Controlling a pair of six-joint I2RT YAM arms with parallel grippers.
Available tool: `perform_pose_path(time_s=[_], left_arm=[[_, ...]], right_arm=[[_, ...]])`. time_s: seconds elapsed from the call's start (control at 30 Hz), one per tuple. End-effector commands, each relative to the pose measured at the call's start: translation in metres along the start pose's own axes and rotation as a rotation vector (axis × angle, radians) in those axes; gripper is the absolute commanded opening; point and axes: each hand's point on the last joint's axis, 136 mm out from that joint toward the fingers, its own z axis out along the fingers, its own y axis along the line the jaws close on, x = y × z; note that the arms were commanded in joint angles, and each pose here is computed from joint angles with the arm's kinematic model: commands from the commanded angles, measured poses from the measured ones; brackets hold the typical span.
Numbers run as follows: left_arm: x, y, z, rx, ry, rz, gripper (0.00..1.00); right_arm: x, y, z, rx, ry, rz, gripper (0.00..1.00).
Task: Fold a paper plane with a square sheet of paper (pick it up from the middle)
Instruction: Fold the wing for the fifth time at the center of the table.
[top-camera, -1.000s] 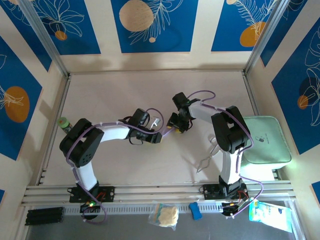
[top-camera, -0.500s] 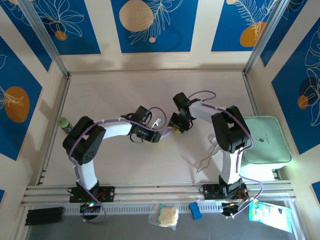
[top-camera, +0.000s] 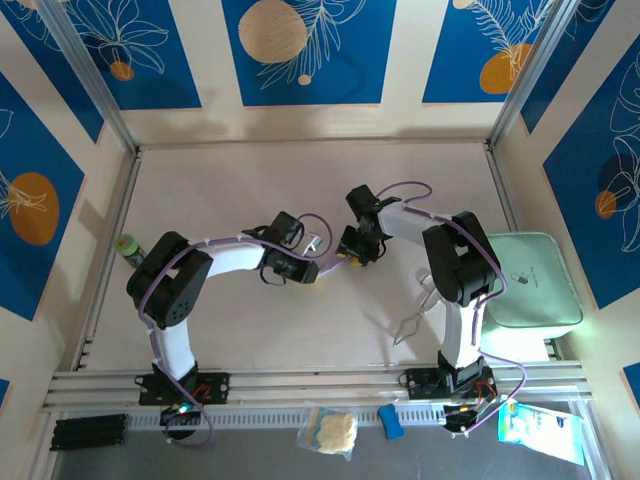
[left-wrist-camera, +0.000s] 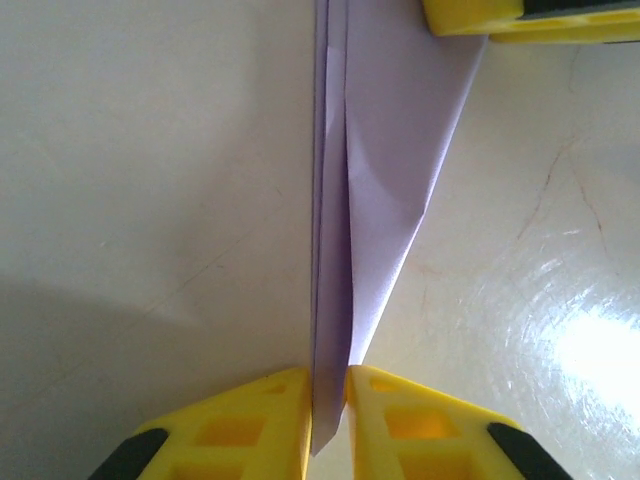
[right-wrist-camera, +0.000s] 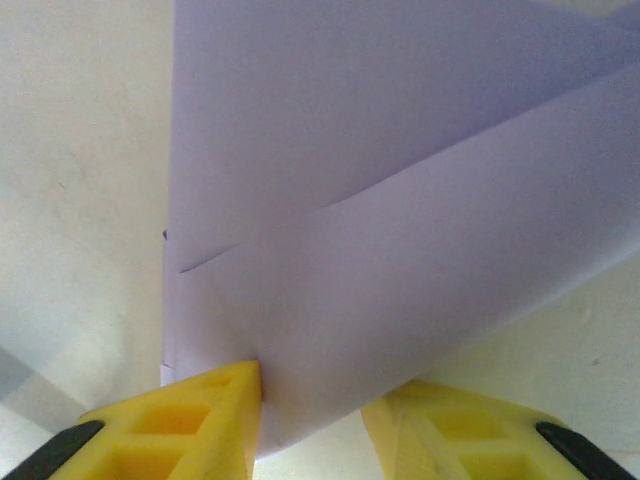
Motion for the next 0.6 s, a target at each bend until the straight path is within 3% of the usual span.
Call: perform_pose_path(time_s=[0.0, 0.2, 0.37, 0.57], left_arm=[[0.019, 0.007, 0.013, -0.020, 0.064, -0.054, 0.17], [0.013, 0.006, 0.011, -0.018, 0.032, -0.073, 0.14], [0.002, -0.011, -0.002, 0.042, -0.016, -0.039, 0.31], [0.003, -0.008, 0.001, 0.032, -0.005, -0.021, 0.39]], right_arm=[[0.003, -0.059, 0.054, 0.205, 0.018, 0.038, 0.37], [0.005, -0.062, 0.057, 0.224, 0.033, 0.041, 0.38], [0.004, -0.062, 0.057, 0.223, 0.030, 0.038, 0.38], [0.000, -0.059, 0.056, 0.216, 0.023, 0.027, 0.38]])
